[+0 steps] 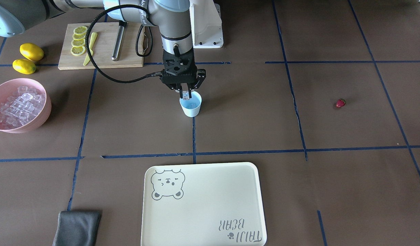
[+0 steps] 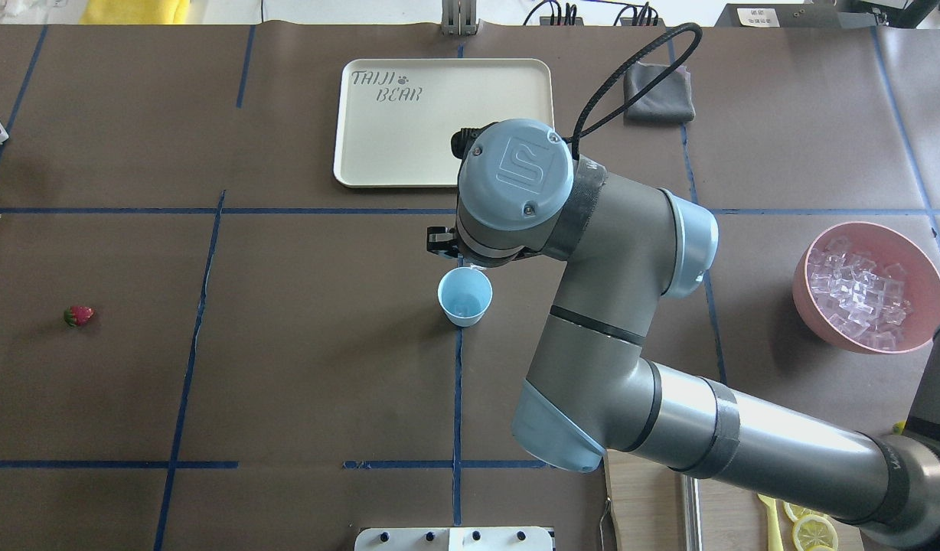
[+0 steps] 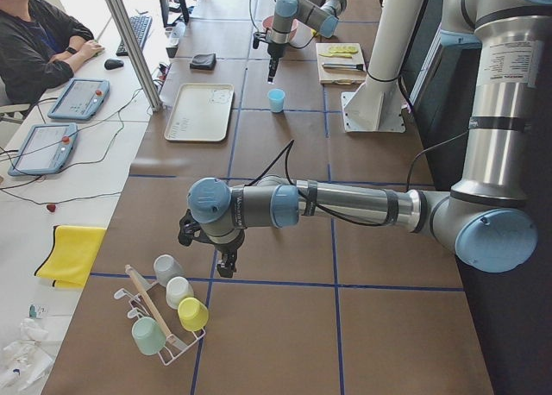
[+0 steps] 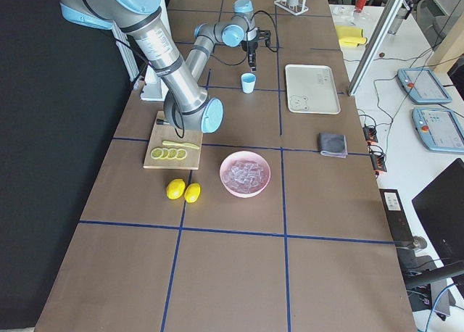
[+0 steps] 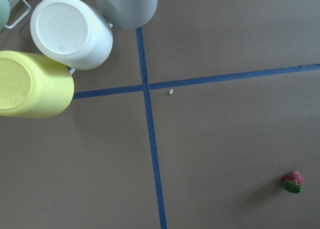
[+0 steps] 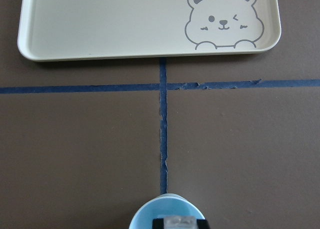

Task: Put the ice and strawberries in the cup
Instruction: 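Open the right gripper to drop the ice cube into the cup, then move the right gripper back over the pink bowl of ice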

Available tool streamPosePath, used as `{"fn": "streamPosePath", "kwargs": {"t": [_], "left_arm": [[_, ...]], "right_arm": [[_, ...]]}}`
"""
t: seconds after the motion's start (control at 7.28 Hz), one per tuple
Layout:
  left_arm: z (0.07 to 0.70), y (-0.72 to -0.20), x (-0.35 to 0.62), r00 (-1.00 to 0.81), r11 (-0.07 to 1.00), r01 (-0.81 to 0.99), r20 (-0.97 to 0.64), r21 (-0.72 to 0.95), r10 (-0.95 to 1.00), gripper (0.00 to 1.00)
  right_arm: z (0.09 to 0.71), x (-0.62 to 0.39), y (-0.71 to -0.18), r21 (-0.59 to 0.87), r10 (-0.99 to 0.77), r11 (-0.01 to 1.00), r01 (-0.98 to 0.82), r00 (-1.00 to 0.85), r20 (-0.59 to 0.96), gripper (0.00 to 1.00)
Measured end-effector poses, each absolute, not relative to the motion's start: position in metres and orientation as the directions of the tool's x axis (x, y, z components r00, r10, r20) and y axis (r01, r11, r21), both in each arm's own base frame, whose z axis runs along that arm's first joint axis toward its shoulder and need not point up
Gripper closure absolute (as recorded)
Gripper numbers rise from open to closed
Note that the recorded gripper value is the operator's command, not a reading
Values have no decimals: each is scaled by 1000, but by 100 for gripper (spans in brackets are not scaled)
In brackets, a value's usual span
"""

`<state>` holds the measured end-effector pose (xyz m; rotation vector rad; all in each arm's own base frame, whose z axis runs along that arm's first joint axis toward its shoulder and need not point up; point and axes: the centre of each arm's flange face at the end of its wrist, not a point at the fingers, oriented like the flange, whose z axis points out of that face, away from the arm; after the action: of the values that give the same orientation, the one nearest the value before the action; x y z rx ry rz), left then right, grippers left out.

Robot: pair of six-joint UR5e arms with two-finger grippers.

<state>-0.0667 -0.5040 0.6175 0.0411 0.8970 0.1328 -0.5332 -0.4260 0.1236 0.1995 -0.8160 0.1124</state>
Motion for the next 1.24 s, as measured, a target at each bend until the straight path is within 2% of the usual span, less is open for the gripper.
{"fn": "streamPosePath", "kwargs": {"t": [0.14, 0.27, 0.96, 1.24], "left_arm": [[618, -504, -66, 616, 991, -100, -777, 91, 134, 0], [618, -504, -64, 615, 991, -103, -777, 90, 134, 0], [621, -504, -63, 614, 991, -107, -778, 86, 133, 0], [621, -504, -62, 614, 991, -107, -778, 85, 133, 0]], "right_arm": [[125, -541, -424, 133, 24, 976, -174, 688, 725, 80], [128, -549, -421, 136, 22, 976, -171, 696, 718, 1], [125, -552, -420, 157, 3, 974, -164, 700, 714, 0], [122, -532, -439, 165, -6, 973, -162, 695, 719, 0]]}}
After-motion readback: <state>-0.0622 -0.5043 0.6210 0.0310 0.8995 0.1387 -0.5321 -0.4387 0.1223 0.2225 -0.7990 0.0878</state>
